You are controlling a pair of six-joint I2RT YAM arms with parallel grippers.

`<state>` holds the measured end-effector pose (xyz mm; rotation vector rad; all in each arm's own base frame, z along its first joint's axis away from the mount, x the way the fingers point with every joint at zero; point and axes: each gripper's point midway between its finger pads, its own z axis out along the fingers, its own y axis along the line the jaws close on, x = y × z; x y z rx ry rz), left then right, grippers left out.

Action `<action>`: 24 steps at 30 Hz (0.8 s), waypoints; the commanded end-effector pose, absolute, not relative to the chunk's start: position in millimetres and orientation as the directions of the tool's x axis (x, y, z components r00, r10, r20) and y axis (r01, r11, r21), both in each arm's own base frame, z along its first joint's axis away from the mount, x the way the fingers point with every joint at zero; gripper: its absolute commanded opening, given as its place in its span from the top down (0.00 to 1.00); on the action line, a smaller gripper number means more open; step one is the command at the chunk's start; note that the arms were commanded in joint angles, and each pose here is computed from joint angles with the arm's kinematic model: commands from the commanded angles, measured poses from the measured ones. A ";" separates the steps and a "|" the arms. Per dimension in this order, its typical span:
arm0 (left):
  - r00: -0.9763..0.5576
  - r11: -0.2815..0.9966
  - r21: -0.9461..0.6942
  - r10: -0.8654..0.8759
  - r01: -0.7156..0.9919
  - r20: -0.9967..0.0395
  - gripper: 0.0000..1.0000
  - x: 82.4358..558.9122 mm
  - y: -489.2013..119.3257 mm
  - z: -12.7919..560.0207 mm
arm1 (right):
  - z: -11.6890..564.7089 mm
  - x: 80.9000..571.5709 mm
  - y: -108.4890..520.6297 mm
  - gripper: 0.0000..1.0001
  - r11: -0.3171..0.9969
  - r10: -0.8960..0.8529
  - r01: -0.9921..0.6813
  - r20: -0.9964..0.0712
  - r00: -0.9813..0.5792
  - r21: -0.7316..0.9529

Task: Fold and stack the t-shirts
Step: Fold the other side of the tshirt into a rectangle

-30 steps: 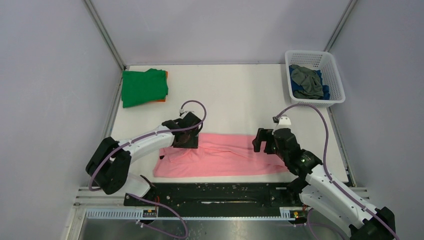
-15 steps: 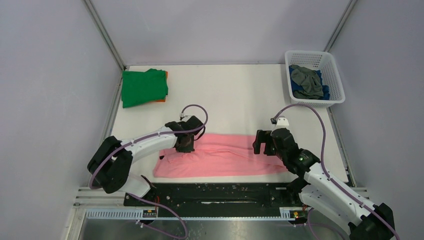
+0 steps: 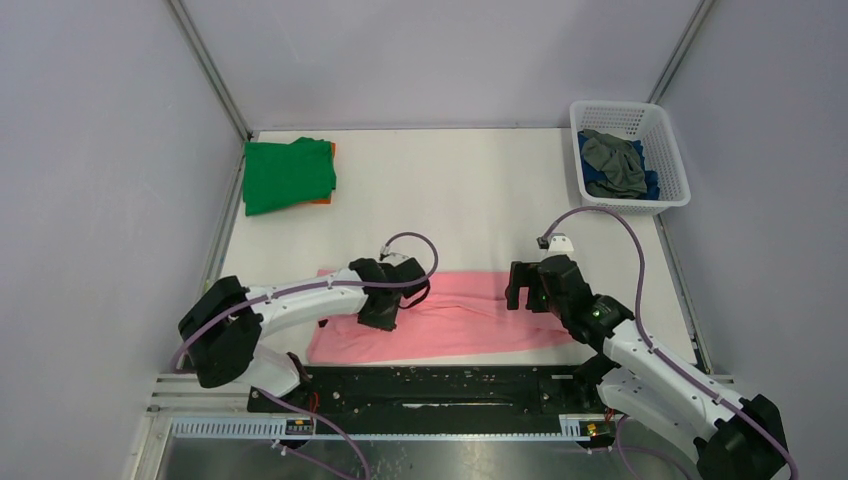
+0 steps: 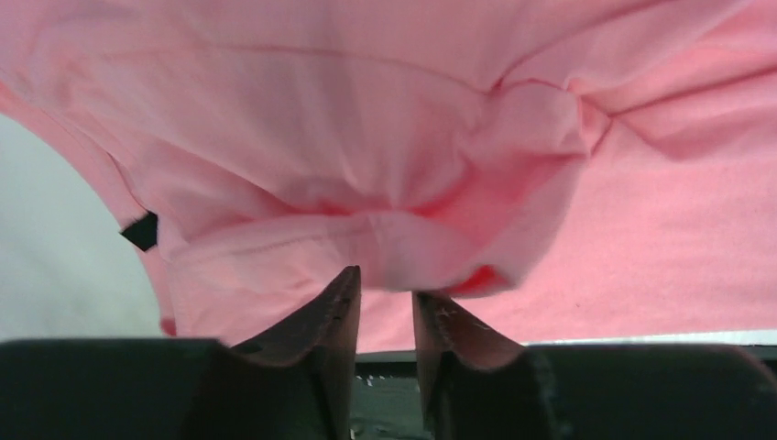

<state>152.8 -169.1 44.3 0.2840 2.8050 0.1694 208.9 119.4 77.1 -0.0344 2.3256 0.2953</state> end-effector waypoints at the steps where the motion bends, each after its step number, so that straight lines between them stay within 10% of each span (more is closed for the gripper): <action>1: -0.933 0.971 0.079 0.237 0.224 -0.272 0.65 135.4 -186.2 58.1 | 84.5 213.1 122.6 0.00 0.971 0.077 -0.112 -0.721 -0.689 0.210; 9: -0.934 0.913 -0.223 0.303 0.341 -0.187 0.38 80.0 -217.7 65.6 | 82.9 213.7 120.7 0.00 0.974 0.087 -0.090 -0.712 -0.696 0.206; 12: -0.928 0.912 -0.253 0.251 0.322 -0.276 0.03 89.6 -218.3 83.9 | 83.9 213.8 119.1 0.00 0.974 0.108 -0.070 -0.714 -0.692 0.215; 17: -0.919 0.945 -0.304 -0.012 0.118 -0.394 0.01 143.4 -207.3 95.8 | 84.5 214.5 117.8 0.01 0.971 0.153 -0.032 -0.714 -0.683 0.239; 24: -0.932 0.815 -0.560 -0.305 -0.149 -0.195 0.01 195.4 -225.7 40.0 | 64.0 217.1 117.2 0.00 0.933 0.342 0.166 -0.642 -0.686 0.320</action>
